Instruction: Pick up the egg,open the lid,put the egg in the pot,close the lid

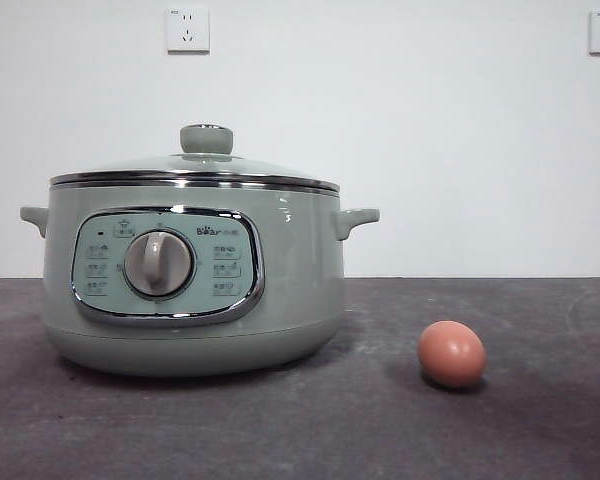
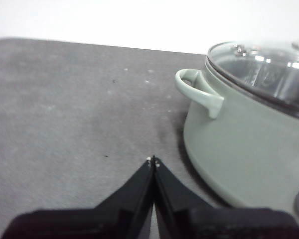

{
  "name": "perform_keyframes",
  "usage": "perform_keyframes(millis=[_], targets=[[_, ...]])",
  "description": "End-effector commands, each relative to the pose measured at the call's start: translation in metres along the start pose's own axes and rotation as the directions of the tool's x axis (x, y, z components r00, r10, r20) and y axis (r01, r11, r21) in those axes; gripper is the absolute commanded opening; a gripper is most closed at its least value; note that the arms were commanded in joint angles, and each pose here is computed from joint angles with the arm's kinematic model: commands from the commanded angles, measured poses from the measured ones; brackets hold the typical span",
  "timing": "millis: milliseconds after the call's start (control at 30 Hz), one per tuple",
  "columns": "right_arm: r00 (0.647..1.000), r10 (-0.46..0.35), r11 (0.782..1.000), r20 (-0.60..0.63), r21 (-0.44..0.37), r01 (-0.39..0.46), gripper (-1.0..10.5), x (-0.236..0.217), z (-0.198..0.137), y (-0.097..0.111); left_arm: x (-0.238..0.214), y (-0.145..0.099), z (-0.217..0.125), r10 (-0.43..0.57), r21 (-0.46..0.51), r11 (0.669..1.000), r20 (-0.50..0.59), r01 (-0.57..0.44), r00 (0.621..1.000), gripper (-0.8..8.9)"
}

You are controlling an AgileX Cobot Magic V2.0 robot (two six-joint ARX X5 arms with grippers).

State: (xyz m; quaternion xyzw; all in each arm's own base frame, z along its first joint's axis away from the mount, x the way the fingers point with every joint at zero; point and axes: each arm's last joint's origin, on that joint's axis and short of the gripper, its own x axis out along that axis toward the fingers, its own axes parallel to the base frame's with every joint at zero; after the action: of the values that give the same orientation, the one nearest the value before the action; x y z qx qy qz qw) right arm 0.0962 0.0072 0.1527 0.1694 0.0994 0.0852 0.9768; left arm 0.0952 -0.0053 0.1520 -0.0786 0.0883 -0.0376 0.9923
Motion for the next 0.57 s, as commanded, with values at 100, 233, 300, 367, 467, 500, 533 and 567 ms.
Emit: perform_keyframes(millis=[100, 233, 300, 367, 467, 500, 533, 567], targets=[[1.000, 0.024, 0.995, -0.012, 0.100, -0.022, 0.0, 0.001, -0.003, 0.000, 0.001, 0.000, -0.004, -0.032, -0.084, 0.996, -0.012, 0.031, 0.999, -0.01], [1.000, 0.029, 0.993, -0.006, 0.112, -0.028, -0.1, -0.002, 0.004, 0.003, -0.001, -0.002, 0.000, -0.082, -0.088, 0.993, -0.017, 0.080, 0.997, -0.06], [1.000, 0.030, 0.991, -0.002, 0.127, -0.030, -0.1, -0.004, 0.011, 0.006, -0.004, -0.003, 0.005, -0.083, -0.091, 0.993, -0.038, 0.079, 0.996, -0.06], [1.000, 0.031, 0.991, -0.002, 0.127, -0.030, -0.1, -0.006, 0.020, 0.009, -0.009, -0.005, 0.012, -0.072, -0.094, 0.993, -0.062, 0.066, 0.995, -0.06], [1.000, 0.031, 0.992, -0.001, 0.122, -0.030, -0.1, -0.009, 0.037, 0.015, -0.017, -0.007, 0.026, -0.073, -0.094, 0.993, -0.066, 0.066, 0.995, -0.06], [0.999, 0.032, 0.992, 0.002, 0.121, -0.032, -0.1, -0.010, 0.043, 0.018, -0.019, -0.008, 0.030, -0.073, -0.094, 0.993, -0.061, 0.067, 0.995, -0.06], [0.999, 0.034, 0.992, 0.007, 0.120, -0.034, -0.1, -0.010, 0.050, 0.020, -0.021, -0.009, 0.036, -0.077, -0.106, 0.992, -0.050, 0.071, 0.996, -0.06], [0.999, 0.036, 0.992, 0.009, 0.119, -0.036, -0.1, -0.011, 0.057, 0.023, -0.023, -0.010, 0.041, -0.081, -0.125, 0.989, -0.037, 0.075, 0.996, -0.06]])
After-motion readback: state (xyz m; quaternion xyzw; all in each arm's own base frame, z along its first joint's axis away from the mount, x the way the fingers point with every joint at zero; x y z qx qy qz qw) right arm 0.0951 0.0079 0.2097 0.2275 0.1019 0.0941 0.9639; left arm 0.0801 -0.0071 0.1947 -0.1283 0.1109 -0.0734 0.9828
